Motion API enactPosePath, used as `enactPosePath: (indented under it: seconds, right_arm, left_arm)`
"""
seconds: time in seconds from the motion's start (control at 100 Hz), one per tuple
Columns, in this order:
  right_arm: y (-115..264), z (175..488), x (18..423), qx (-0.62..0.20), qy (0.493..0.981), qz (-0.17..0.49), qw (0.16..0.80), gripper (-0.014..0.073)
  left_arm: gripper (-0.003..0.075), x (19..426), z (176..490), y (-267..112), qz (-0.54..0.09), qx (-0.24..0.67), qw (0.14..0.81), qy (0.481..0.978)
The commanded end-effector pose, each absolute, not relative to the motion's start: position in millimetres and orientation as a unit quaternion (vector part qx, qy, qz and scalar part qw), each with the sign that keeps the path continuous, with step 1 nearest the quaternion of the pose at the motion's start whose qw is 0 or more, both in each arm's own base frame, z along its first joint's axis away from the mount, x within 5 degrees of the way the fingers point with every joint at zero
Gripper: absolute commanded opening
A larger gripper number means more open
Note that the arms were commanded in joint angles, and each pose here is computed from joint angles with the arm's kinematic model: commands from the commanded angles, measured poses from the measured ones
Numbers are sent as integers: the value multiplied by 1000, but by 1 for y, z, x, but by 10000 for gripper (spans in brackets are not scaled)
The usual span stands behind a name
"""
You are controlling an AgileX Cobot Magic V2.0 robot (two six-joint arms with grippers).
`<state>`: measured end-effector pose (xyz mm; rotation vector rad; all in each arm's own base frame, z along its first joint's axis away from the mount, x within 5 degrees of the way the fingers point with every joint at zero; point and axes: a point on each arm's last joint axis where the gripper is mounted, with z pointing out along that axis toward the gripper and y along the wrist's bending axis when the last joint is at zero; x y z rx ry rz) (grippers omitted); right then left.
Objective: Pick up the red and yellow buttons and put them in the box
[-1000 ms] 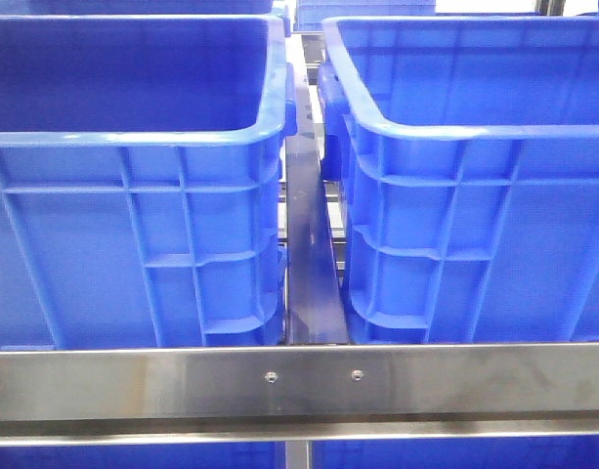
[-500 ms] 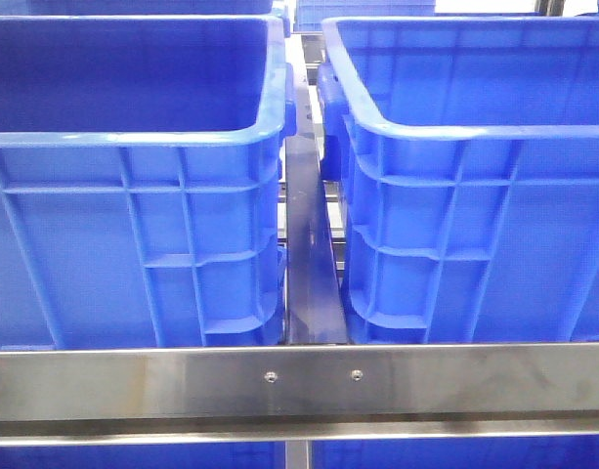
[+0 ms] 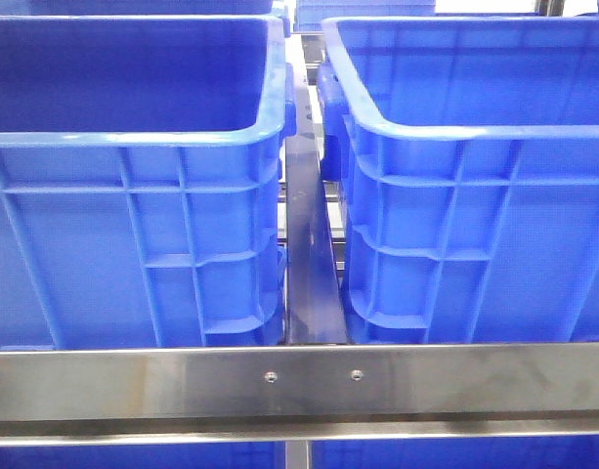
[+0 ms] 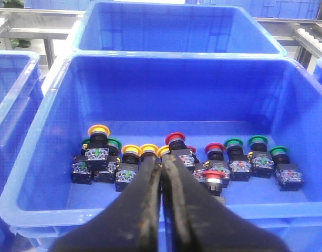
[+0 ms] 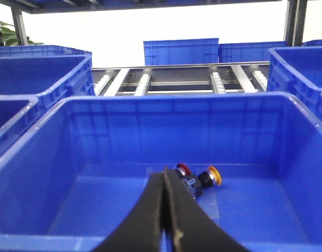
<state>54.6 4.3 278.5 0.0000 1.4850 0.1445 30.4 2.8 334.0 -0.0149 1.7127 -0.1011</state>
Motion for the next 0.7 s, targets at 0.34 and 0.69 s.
enactPosePath:
  seconds: [0.34, 0.69]
  right_arm:
    - [3, 236, 49, 18, 613, 68, 787, -68]
    - [2, 219, 53, 25, 617, 63, 784, -68]
  left_arm:
    - [-19, 30, 349, 2, -54, -8, 687, 725]
    - [-19, 30, 349, 2, -54, -8, 687, 725]
